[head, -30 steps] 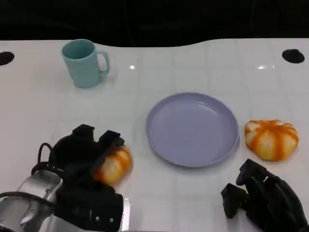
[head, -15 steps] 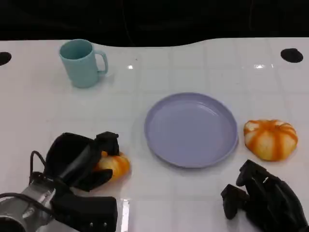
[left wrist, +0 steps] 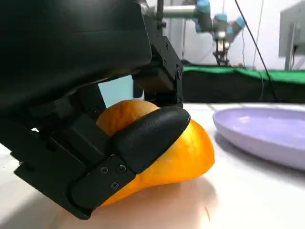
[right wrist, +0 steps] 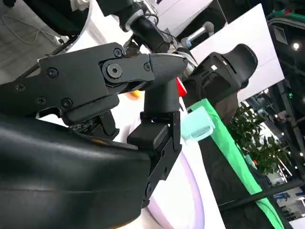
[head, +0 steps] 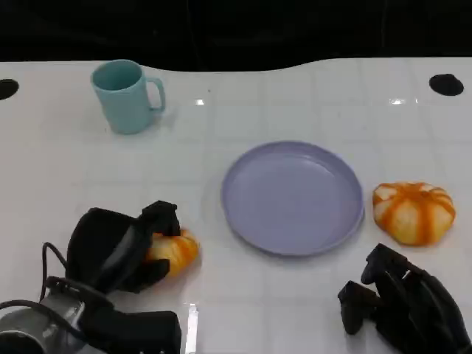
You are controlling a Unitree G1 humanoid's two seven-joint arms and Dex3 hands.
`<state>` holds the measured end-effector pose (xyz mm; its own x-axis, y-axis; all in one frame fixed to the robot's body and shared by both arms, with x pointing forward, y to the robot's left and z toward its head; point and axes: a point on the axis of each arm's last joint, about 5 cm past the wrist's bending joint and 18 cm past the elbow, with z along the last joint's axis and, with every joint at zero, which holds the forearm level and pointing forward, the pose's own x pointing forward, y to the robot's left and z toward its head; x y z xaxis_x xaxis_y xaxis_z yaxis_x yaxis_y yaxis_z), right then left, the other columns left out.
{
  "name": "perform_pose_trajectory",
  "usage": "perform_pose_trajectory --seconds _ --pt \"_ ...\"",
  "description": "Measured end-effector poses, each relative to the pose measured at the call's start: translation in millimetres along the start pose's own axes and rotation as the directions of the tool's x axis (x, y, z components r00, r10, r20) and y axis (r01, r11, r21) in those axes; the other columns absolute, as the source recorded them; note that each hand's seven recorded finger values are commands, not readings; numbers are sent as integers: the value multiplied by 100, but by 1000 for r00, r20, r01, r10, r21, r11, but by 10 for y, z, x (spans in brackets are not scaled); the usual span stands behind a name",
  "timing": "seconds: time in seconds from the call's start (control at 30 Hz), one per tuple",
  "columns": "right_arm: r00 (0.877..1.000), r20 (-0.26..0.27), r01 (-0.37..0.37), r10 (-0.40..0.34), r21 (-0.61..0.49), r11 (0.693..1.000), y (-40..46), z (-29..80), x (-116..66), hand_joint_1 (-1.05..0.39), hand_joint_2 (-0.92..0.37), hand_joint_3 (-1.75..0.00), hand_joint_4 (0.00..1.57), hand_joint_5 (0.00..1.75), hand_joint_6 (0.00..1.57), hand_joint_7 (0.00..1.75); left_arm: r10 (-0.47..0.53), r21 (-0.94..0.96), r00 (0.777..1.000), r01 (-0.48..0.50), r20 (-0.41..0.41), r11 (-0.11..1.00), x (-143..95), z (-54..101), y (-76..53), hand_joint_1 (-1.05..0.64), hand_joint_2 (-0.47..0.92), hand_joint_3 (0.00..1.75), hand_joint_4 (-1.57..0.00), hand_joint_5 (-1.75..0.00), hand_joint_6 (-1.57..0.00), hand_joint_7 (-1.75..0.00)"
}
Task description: Grasp the bread from the table and place it into the plate.
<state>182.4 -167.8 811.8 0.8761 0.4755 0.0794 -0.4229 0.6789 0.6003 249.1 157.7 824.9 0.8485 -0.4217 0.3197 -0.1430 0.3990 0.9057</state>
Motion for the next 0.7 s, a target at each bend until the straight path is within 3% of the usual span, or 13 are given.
perform_pose_trajectory --seconds 0.2,0.43,0.7 --pt "1000 -1 1 -1 1 1000 -2 -5 1 -57 -92 -24 78 173 67 149 103 -54 994 -105 -38 993 99 33 31 -93 92 172 -157 -175 -157 -175" --pt "1000 1 0 0 -1 1000 -4 -1 8 -57 -92 -24 77 173 67 149 244 -171 966 -255 -83 952 368 108 174 -98 87 163 -157 -175 -153 -175" --pt "1000 1 -2 2 -2 1000 -4 2 16 -57 -92 -23 77 173 67 149 256 -309 966 -257 -46 916 604 288 276 -97 75 151 -157 -175 -136 -175"
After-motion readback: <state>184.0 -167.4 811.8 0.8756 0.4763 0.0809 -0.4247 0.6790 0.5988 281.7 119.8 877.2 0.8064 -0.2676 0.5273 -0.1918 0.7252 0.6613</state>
